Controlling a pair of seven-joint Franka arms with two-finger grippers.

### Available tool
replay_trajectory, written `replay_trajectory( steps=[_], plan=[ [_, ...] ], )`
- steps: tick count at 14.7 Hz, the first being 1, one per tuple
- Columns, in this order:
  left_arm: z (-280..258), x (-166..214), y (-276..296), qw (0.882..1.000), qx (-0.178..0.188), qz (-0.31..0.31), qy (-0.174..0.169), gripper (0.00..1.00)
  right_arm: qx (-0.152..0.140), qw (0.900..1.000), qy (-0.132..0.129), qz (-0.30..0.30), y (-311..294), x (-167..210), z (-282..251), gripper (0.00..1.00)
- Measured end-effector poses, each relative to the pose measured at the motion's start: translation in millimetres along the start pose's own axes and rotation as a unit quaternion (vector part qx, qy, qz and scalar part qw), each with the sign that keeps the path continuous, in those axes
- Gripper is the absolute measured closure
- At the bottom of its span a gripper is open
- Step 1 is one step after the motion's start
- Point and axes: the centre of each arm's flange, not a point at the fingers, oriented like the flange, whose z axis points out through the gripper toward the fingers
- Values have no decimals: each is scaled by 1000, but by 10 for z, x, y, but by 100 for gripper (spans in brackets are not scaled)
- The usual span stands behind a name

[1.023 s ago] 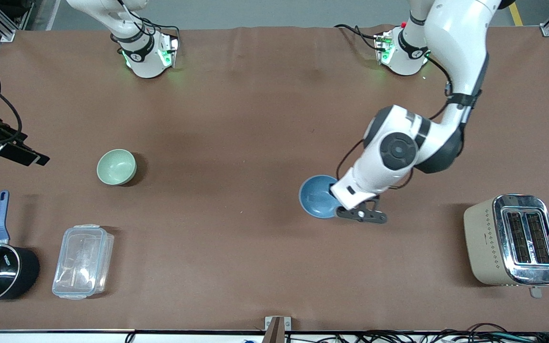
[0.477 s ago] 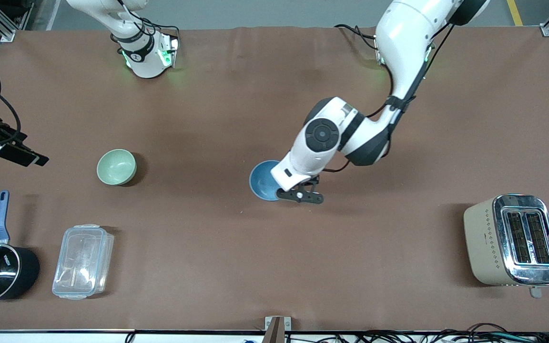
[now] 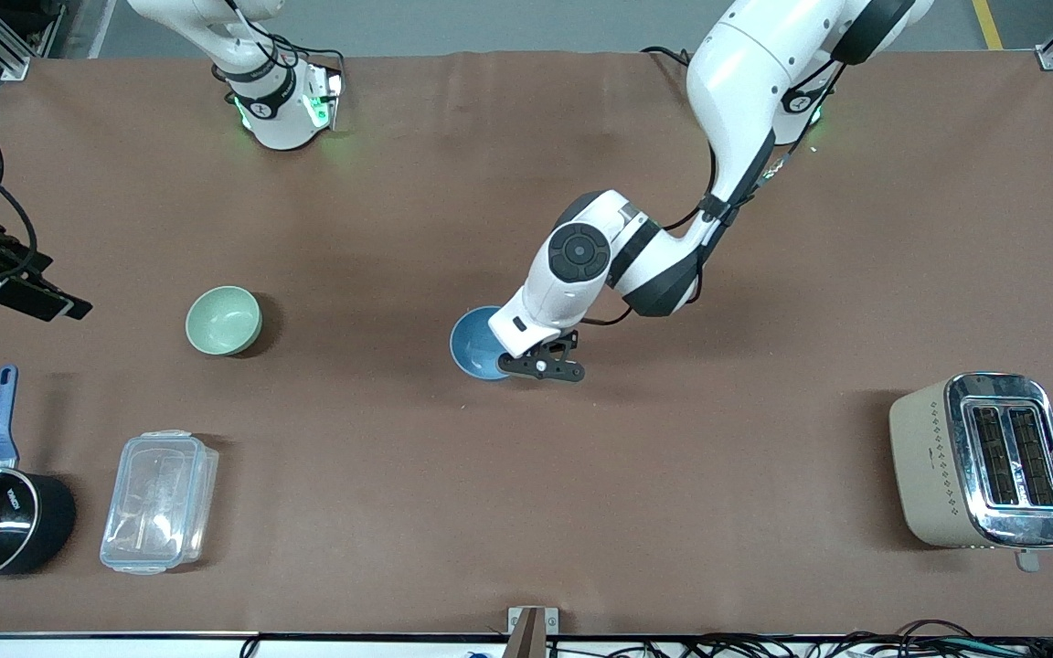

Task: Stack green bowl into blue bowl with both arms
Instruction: 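Slide the blue bowl with the left gripper toward the table center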

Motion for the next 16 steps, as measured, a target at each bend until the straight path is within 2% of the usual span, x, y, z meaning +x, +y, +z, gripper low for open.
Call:
replay_trajectory(
  steps=[13,16],
  plan=[
    [285,-105,65,1000,1,-8,-14,96,-1,1000,-1,5,-9,5,20,0],
    [341,-28,-70,1000,6,-19,-16,96,-1,1000,2,-22,-24,2,16,0]
  ],
)
